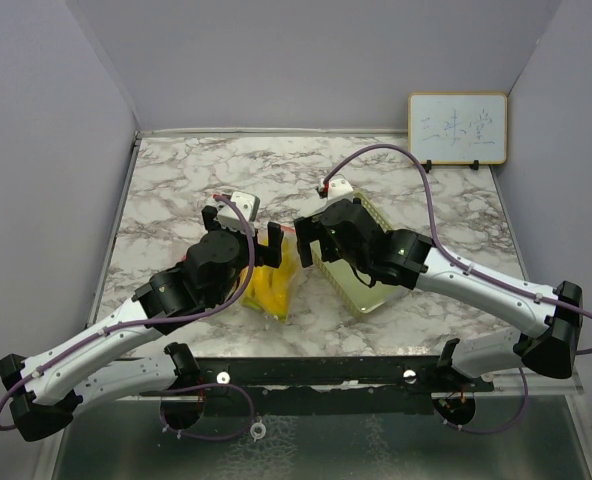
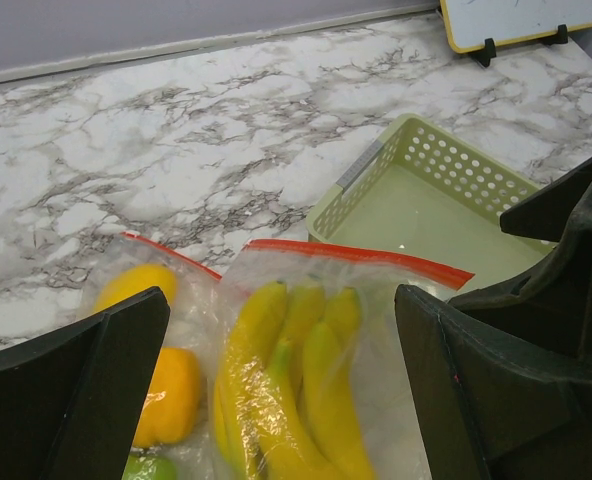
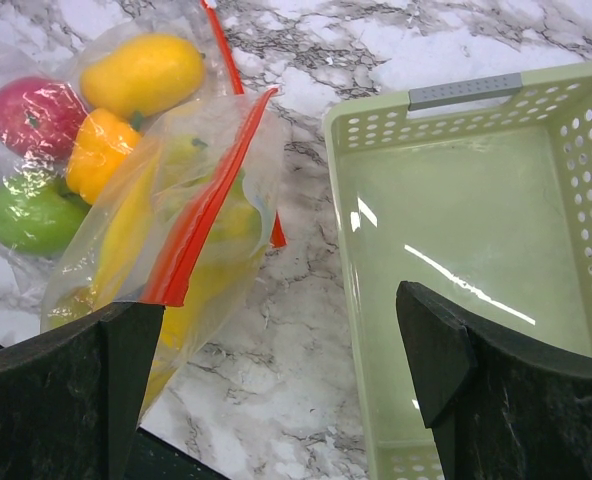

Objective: Place the food in the zip-top bag and seal the zipper
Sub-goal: Place the zipper food storage bag at the center of the board, then reset both arms

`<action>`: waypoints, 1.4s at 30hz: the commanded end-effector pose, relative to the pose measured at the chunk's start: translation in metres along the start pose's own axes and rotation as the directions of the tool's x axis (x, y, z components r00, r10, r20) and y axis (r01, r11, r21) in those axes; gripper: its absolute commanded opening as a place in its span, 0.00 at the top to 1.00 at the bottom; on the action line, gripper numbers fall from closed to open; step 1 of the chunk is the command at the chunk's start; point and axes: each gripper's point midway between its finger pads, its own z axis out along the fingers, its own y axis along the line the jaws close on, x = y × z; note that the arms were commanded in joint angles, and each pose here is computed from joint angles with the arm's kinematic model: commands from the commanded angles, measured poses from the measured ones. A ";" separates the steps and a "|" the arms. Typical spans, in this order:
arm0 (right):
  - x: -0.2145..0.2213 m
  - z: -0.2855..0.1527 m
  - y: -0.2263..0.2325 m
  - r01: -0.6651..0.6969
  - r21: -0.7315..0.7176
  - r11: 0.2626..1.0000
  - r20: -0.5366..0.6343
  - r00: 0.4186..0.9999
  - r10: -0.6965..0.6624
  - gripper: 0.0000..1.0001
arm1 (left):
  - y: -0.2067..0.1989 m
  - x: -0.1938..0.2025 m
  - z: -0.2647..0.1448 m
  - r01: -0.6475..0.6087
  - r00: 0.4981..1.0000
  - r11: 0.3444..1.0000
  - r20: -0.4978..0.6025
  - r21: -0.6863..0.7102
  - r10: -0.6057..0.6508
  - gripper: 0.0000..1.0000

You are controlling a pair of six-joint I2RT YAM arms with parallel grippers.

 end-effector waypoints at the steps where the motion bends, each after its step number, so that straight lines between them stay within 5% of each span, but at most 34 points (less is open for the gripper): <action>1: -0.010 -0.007 0.001 -0.019 -0.014 1.000 0.040 0.999 0.019 0.00 | -0.003 -0.004 -0.003 0.015 1.000 1.000 0.007 0.026 -0.015 0.01; 42: -0.009 -0.013 -0.001 -0.021 -0.037 0.999 0.063 0.998 0.024 0.00 | 0.001 0.002 -0.004 -0.012 1.000 1.000 -0.013 0.015 0.012 0.01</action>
